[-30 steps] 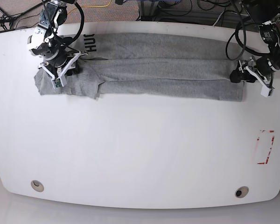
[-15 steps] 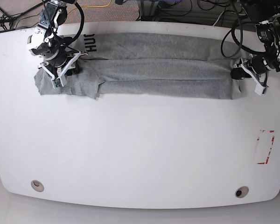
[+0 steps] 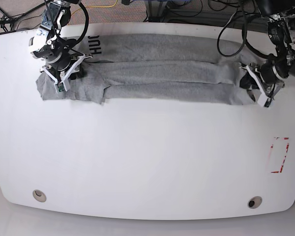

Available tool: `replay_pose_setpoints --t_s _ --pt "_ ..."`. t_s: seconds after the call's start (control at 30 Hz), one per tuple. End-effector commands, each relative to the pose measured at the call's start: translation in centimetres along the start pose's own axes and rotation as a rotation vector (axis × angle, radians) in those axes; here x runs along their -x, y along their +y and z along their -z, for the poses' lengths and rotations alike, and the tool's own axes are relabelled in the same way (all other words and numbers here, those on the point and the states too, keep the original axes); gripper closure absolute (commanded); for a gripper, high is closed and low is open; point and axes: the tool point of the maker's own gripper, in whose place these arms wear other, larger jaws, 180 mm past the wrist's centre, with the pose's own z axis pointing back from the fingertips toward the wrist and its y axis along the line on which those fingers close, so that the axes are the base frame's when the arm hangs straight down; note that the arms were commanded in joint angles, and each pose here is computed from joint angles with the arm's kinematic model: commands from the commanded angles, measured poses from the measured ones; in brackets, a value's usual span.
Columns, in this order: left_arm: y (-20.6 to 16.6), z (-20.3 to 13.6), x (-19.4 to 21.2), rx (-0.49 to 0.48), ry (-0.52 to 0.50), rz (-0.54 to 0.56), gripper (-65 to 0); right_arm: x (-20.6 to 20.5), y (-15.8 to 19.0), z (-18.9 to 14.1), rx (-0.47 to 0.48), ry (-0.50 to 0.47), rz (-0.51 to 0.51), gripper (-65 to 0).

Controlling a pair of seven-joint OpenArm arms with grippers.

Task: Fold the T-shirt properly
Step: 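Fold the shirt side with the left gripper toward the right gripper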

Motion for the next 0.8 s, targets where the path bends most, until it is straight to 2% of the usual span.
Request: replay_pose_setpoints --t_s 0.0,0.3,0.57,0.77 --pt "-1.6 -1.6 -2.5 -0.002 -0.077 0.089 -0.7 0.0 -0.4 -0.3 0.015 0.010 -0.015 -13.8" --pt "-7.6 -1.1 -3.8 0.106 -0.091 0.226 -0.8 -0.1 -0.4 -0.4 0.016 0.007 -0.016 -13.8" --pt "-12.4 0.7 -4.5 0.230 -0.110 0.252 -1.0 -0.4 -0.2 -0.4 0.014 0.003 -0.022 -13.8" --pt "-15.3 2.1 -5.6 0.296 -0.142 0.231 -1.1 -0.5 -0.3 -0.4 0.015 0.000 -0.022 -13.8"
